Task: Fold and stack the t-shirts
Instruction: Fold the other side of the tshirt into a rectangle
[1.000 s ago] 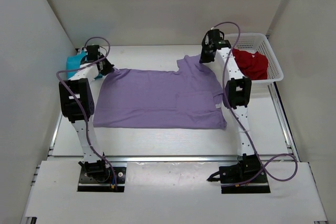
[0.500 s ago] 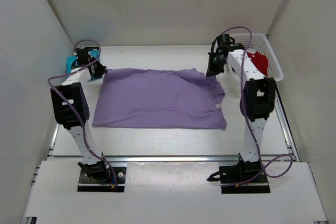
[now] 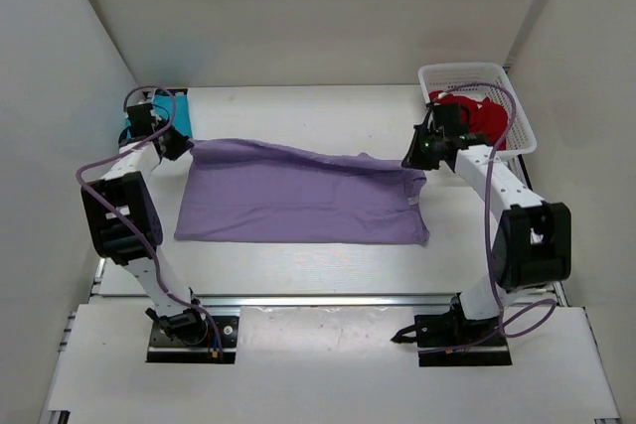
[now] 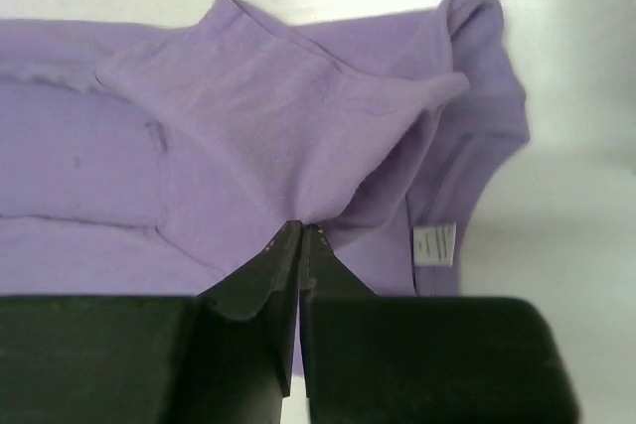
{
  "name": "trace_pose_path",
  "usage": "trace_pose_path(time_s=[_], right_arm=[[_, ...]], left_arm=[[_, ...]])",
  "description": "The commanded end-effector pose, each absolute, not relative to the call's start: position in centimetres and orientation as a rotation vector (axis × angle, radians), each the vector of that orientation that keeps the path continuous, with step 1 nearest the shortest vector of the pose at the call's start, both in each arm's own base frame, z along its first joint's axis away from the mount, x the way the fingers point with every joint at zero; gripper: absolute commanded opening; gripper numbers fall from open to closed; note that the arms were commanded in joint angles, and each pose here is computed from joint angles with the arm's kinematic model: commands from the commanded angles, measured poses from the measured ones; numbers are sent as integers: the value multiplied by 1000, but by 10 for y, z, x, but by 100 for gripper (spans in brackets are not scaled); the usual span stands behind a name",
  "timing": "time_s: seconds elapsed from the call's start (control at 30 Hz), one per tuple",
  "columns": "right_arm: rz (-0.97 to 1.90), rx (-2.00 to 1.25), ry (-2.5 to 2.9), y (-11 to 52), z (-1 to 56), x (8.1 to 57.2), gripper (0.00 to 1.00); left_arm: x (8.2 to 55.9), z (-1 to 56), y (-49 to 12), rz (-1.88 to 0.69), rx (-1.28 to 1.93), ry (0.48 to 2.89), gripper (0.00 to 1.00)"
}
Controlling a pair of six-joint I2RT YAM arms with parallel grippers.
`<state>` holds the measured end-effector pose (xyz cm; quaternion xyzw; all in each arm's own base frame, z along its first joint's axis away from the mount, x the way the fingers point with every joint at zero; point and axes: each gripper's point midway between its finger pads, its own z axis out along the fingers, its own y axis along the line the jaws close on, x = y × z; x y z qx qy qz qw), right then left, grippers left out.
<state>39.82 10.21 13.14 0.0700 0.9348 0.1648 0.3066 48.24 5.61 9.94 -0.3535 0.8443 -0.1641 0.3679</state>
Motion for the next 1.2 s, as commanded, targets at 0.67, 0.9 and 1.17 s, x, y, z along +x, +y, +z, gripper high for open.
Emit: trace_pose_path(time_s=[0.67, 0.9, 1.17], right_arm=[[532, 371, 2328, 94, 72, 269, 7], [437, 330, 2256, 91, 103, 287, 31], [428, 133, 2286, 129, 120, 352, 0]], left_arm=[[394, 85, 88, -438, -1108, 2068, 9], [404, 128, 90, -521, -1118, 1925, 36], [413, 149, 12, -515, -852, 1952, 34]])
